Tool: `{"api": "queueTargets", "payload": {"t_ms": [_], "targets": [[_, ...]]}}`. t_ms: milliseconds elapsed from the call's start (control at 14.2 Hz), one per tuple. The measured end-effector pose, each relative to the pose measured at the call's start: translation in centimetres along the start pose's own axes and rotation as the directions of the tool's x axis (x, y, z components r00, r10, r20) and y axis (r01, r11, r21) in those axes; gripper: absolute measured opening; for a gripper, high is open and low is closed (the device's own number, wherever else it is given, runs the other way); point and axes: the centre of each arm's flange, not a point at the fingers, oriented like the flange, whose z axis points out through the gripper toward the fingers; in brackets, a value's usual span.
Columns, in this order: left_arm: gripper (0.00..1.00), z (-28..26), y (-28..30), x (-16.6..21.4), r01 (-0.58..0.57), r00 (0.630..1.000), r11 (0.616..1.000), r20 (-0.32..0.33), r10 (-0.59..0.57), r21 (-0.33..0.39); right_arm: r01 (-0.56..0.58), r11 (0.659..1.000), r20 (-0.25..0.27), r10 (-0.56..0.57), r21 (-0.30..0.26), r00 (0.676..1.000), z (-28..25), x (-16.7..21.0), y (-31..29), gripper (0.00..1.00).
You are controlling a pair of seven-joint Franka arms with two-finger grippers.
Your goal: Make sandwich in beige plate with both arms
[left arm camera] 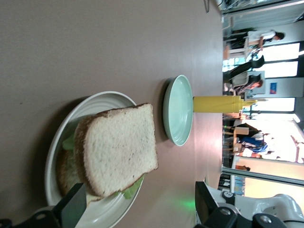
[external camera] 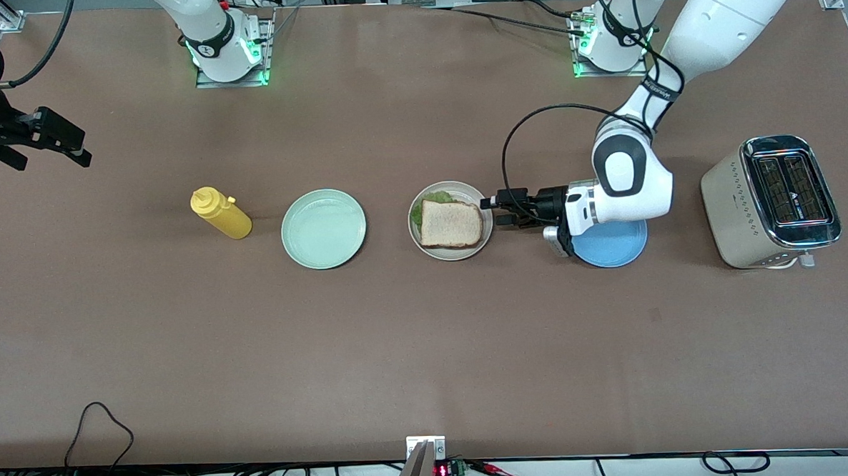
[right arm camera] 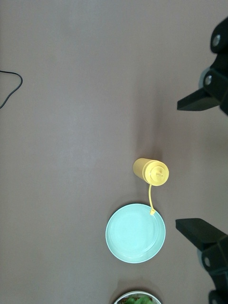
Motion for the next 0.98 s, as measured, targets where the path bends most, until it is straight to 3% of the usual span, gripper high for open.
{"api": "queueTargets", "payload": {"t_ms": [211, 421, 562, 702, 983], "targets": [[1.00, -2.0, 2.7, 0.3, 0.011, 0.998, 0.992, 0.055, -0.018, 0.129, 0.000, 1.000, 0.000, 0.000, 0.000, 1.000, 0.0, 0.0, 0.0, 1.00], [1.00, -4.3, 6.6, 0.3, 0.022, 0.990, 0.949, 0.124, -0.064, 0.315, 0.000, 1.000, 0.000, 0.000, 0.000, 1.000, 0.0, 0.0, 0.0, 1.00], [1.00, -6.1, 8.7, 0.6, -0.003, 0.977, 0.888, 0.191, -0.095, 0.460, 0.000, 1.000, 0.000, 0.000, 0.000, 1.000, 0.0, 0.0, 0.0, 1.00], [1.00, -8.7, 9.9, 1.4, -0.019, 0.962, 0.798, 0.227, -0.148, 0.602, 0.000, 1.000, 0.000, 0.000, 0.000, 1.000, 0.0, 0.0, 0.0, 1.00], [1.00, -12.3, 10.8, 2.1, -0.106, 0.937, 0.639, 0.292, -0.193, 0.762, 0.000, 1.000, 0.000, 0.000, 0.000, 1.000, 0.0, 0.0, 0.0, 1.00]]}}
